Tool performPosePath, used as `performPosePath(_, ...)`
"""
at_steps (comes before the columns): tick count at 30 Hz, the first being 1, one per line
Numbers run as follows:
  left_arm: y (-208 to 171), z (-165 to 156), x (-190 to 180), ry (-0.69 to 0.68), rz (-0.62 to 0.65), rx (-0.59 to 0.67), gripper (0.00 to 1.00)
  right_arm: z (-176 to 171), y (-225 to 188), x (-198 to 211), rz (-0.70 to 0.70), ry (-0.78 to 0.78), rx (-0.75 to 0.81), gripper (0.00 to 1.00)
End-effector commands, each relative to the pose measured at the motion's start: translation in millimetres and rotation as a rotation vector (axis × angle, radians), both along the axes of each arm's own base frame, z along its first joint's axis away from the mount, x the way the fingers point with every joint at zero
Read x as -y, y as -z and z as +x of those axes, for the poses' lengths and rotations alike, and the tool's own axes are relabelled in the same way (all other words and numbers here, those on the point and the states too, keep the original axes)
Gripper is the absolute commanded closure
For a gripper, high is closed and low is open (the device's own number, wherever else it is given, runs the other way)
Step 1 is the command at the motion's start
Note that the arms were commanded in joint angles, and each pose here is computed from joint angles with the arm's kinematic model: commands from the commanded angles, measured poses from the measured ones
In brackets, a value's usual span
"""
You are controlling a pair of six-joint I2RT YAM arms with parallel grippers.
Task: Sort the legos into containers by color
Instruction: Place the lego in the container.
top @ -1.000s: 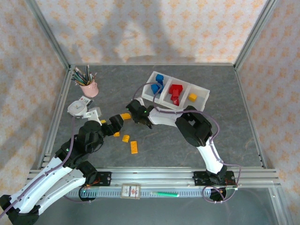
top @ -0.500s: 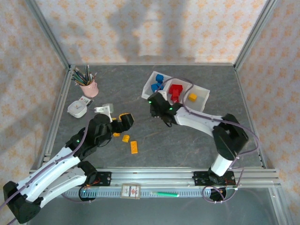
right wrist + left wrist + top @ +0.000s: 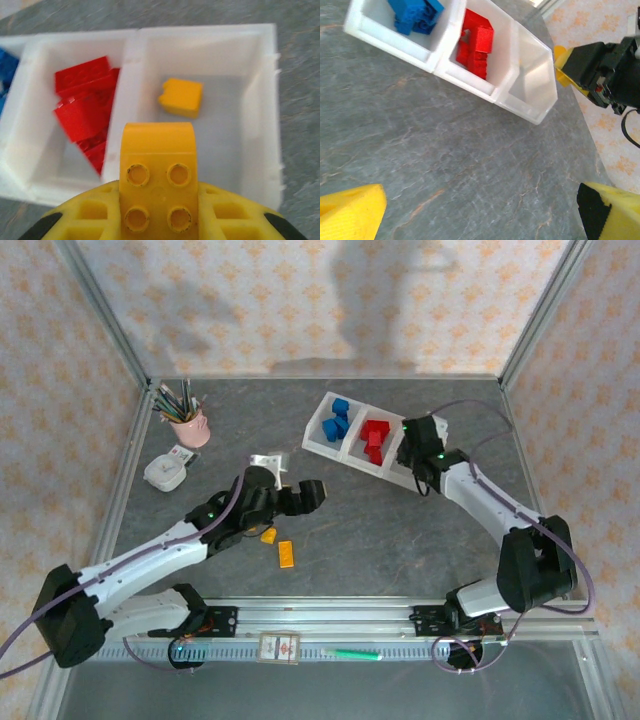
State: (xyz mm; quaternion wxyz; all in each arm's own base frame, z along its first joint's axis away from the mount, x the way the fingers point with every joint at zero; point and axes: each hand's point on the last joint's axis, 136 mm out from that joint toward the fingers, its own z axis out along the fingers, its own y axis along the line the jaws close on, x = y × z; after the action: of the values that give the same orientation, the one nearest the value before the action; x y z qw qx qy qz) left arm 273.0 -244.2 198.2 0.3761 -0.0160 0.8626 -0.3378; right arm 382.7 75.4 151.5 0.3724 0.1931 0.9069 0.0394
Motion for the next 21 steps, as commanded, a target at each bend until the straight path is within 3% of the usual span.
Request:
performPosePath(1,-25,8,21,0.050,-0.050,0.075,0.01,11,5,12,0.004,0.011,-0.006,0.71)
performPosePath(8,-22,15,32,0.067,-0.039,0.071,0.01,44,29,18,0.000,0.015,-0.038,0.71)
performPosePath(14,-25,16,29,0.059,-0.029,0.085,0.01,57,31,20,-0.021,0.014,-0.042,0.59)
performPosePath(21,-28,16,22,0.041,0.001,0.110,0.01,52,15,14,0.003,-0.019,-0.026,0.52)
